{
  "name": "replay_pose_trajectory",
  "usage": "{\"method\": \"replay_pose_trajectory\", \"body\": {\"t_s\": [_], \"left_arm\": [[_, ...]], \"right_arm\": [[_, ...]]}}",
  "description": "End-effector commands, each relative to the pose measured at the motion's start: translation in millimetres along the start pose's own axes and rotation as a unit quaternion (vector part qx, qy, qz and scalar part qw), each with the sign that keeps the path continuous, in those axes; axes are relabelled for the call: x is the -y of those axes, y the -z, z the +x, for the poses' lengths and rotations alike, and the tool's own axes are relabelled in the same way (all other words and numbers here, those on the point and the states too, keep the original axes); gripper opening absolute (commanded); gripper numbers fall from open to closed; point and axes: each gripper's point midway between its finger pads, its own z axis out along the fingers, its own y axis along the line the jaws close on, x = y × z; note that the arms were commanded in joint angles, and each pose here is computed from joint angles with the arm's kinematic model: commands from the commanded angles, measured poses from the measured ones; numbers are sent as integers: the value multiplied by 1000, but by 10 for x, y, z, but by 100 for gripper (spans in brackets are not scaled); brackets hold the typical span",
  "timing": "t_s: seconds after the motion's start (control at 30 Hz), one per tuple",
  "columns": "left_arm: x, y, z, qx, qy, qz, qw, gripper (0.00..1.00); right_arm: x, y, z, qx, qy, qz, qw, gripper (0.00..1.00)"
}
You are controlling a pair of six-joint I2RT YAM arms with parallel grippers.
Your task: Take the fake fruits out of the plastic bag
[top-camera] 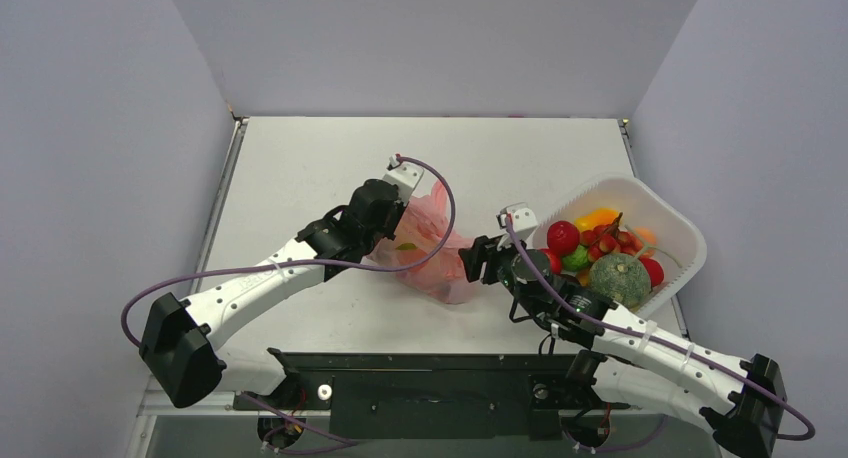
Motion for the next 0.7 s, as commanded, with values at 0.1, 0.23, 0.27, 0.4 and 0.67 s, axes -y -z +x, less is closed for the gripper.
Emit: {"method": "replay_pose_trajectory", "body": {"t_s": [0.1,0.23,0.27,0.4,0.67], "left_arm": [[-70,14,-213,31,1,-12,999,0],[-76,15,-209,31,0,-13,999,0],[-77,15,-216,32,0,-13,999,0],[-79,33,-230,34,2,-12,999,0],[-88,48,-246,38,3,-13,999,0]], "right_arm": [[-223,-81,-402,20,30,-19,999,55],[-336,-193,-427,10,33,-28,999,50],[-366,-224,-397,4,34,-33,999,49],[-413,-280,-375,0,28,-36,999,41],[-343,-339,-149,-16,15,-23,999,21]]}}
